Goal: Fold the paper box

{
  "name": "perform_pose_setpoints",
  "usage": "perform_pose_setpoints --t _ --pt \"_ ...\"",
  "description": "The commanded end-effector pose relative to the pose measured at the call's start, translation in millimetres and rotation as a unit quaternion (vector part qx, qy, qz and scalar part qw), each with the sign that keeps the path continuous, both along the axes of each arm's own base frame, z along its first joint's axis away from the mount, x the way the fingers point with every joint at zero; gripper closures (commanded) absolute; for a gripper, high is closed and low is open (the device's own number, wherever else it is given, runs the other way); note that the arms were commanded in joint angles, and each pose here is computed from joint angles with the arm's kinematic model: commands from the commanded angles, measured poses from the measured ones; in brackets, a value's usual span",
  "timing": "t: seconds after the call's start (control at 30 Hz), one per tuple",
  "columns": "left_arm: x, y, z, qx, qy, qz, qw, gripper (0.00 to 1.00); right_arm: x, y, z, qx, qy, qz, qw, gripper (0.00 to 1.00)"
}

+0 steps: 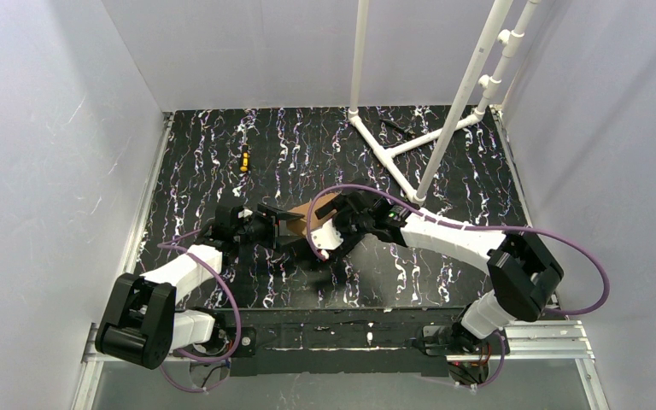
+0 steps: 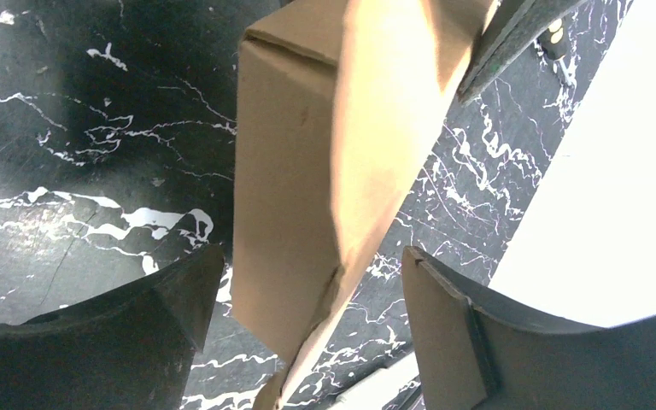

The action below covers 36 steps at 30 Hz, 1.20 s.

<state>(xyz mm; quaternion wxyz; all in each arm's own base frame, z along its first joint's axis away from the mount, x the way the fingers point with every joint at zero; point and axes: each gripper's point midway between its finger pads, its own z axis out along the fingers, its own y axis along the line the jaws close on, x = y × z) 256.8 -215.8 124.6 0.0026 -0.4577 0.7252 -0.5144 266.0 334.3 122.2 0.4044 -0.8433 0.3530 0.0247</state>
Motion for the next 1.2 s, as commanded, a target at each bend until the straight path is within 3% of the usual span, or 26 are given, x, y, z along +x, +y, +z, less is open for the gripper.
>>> perform_pose_setpoints --t 0.0,0.2,0.53,1.07,1.17 --pt "0.6 -3.0 9.0 -0.009 -0.009 -0.015 1.0 0.41 5.0 9.3 7.1 0.028 -0.007 -0.012 1.0 0.21" --pt "-5.2 -1.2 0.2 -0.004 -0.001 -0.016 1.0 0.41 -0.5 16.2 2.3 0.044 0.029 -0.017 0.998 0.25" --pt "-6.9 4.3 -11.1 -0.001 0.024 0.012 1.0 0.47 -14.2 21.0 0.7 0.072 0.085 -0.029 0.993 0.02" --pt "-9.0 9.7 -13.6 -0.01 0.043 0.042 0.998 0.48 12.7 35.7 -13.4 0.124 0.012 -0.043 0.991 0.0" --pt "-9.1 9.9 -12.6 -0.011 0.041 0.042 0.998 0.46 13.3 37.6 -13.7 0.128 0.01 -0.041 0.991 0.08"
